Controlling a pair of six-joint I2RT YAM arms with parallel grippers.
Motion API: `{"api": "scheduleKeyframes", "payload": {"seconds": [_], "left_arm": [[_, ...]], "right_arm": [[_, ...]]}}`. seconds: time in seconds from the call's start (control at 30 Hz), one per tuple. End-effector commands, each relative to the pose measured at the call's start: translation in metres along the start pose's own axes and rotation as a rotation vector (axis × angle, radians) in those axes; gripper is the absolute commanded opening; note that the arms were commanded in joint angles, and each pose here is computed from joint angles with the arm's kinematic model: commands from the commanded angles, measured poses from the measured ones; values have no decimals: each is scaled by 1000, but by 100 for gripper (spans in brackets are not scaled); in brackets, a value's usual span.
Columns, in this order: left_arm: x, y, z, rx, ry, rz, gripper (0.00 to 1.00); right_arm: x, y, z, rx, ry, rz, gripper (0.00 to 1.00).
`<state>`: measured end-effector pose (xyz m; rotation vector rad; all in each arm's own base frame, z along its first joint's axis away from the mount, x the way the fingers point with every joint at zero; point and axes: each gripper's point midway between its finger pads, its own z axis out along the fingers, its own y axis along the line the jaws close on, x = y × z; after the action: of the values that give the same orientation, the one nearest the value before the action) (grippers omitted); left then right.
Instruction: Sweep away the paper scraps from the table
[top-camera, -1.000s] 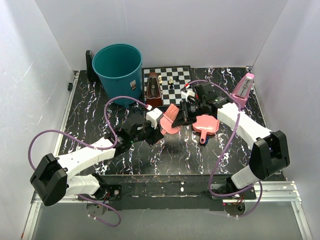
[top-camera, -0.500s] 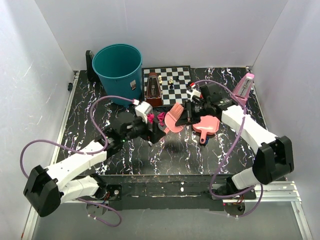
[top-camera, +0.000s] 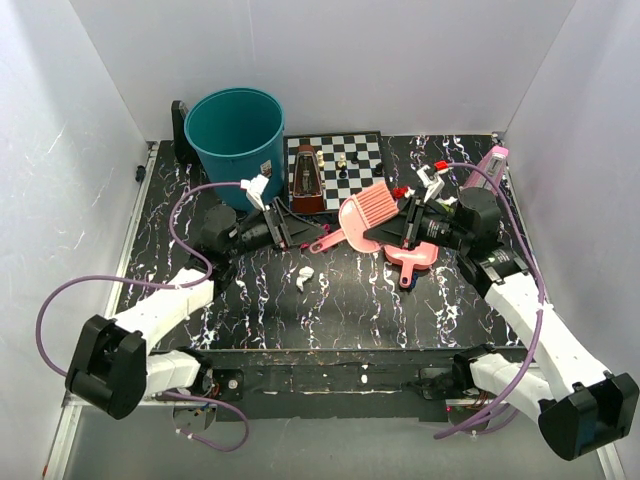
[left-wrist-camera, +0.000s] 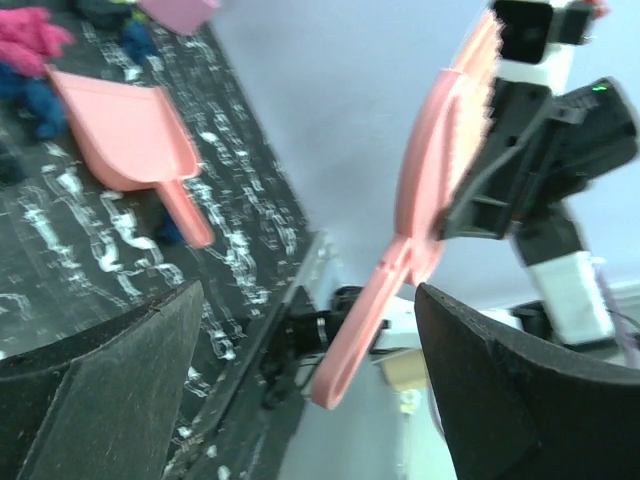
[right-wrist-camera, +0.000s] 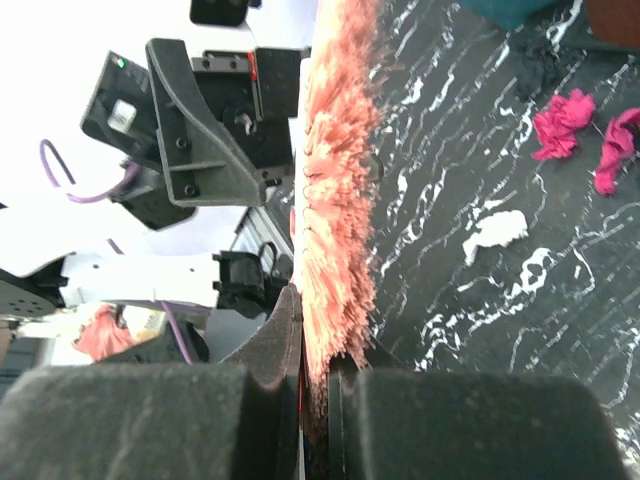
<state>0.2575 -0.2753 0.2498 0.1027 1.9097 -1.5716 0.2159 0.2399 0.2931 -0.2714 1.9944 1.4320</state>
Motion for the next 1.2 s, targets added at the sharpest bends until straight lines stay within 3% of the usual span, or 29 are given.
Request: {"api": "scheduleKeyframes", "payload": {"seconds": [0.0, 0.17, 0.4, 0.67, 1.17], "left_arm": [[-16, -63, -8, 287, -61, -103, 85], [-9, -85, 8, 368, -39, -115, 81], [-8, -96, 15, 409, -29, -120, 67], [-8, -94, 17, 403, -30, -145, 64], [-8, -90, 16, 390, -51, -147, 47]], "right_arm": [[-32, 30, -1, -125, -162, -21, 1], [-38, 37, 1, -154, -192, -46, 1], [-40, 28, 2, -116, -229, -61, 1], [-34, 31, -6, -105, -232, -90, 1], [-23, 21, -15, -37, -226, -99, 1]]}}
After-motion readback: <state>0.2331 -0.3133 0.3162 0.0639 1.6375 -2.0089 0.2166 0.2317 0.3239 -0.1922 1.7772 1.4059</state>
